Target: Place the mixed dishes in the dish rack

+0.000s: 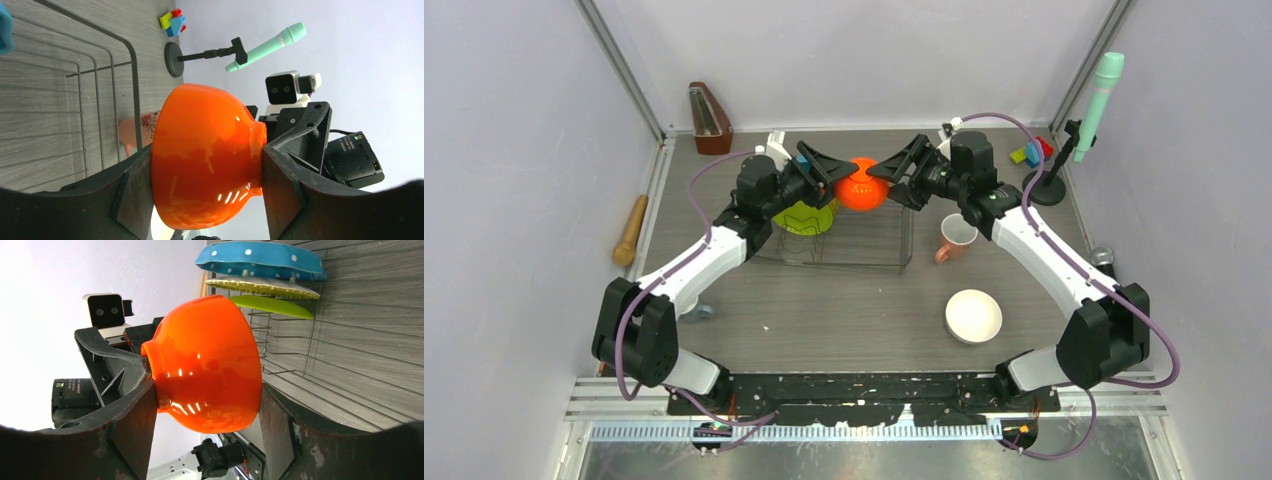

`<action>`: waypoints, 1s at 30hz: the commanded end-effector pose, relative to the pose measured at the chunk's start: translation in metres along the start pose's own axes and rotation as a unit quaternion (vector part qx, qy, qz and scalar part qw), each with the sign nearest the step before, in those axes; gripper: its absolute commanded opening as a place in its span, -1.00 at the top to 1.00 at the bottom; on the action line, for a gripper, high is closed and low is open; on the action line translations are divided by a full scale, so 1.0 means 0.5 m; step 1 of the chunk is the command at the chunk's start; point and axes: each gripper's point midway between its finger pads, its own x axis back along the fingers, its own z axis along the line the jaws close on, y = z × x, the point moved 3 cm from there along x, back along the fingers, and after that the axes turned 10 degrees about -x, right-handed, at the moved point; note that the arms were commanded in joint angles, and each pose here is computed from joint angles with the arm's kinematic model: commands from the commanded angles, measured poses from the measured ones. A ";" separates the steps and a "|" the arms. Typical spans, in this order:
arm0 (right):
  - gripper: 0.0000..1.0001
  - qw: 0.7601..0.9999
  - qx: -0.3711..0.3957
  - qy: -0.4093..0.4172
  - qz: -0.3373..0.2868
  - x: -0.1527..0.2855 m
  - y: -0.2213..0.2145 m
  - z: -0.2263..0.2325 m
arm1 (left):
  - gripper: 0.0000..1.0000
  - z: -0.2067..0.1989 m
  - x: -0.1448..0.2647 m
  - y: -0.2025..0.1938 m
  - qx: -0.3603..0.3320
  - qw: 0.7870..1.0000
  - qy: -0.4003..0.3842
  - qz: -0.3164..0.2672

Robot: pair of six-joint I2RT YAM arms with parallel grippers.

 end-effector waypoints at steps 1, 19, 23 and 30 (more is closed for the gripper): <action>0.75 1.000 0.018 -0.007 -0.006 -0.013 0.008 0.006 | 0.81 -0.034 -0.009 0.018 -0.043 0.998 -0.032 -0.015; 0.99 0.996 0.025 -0.001 -0.088 -0.049 0.061 -0.032 | -0.86 0.087 0.045 0.000 -0.121 0.981 0.152 0.005; 0.99 0.994 0.027 -0.011 -0.101 -0.049 0.069 -0.048 | -0.89 0.102 0.076 0.010 -0.139 0.972 0.188 0.001; 0.99 0.995 0.027 -0.030 -0.096 -0.077 0.067 -0.093 | -0.89 0.080 0.144 0.049 -0.179 0.958 0.222 -0.016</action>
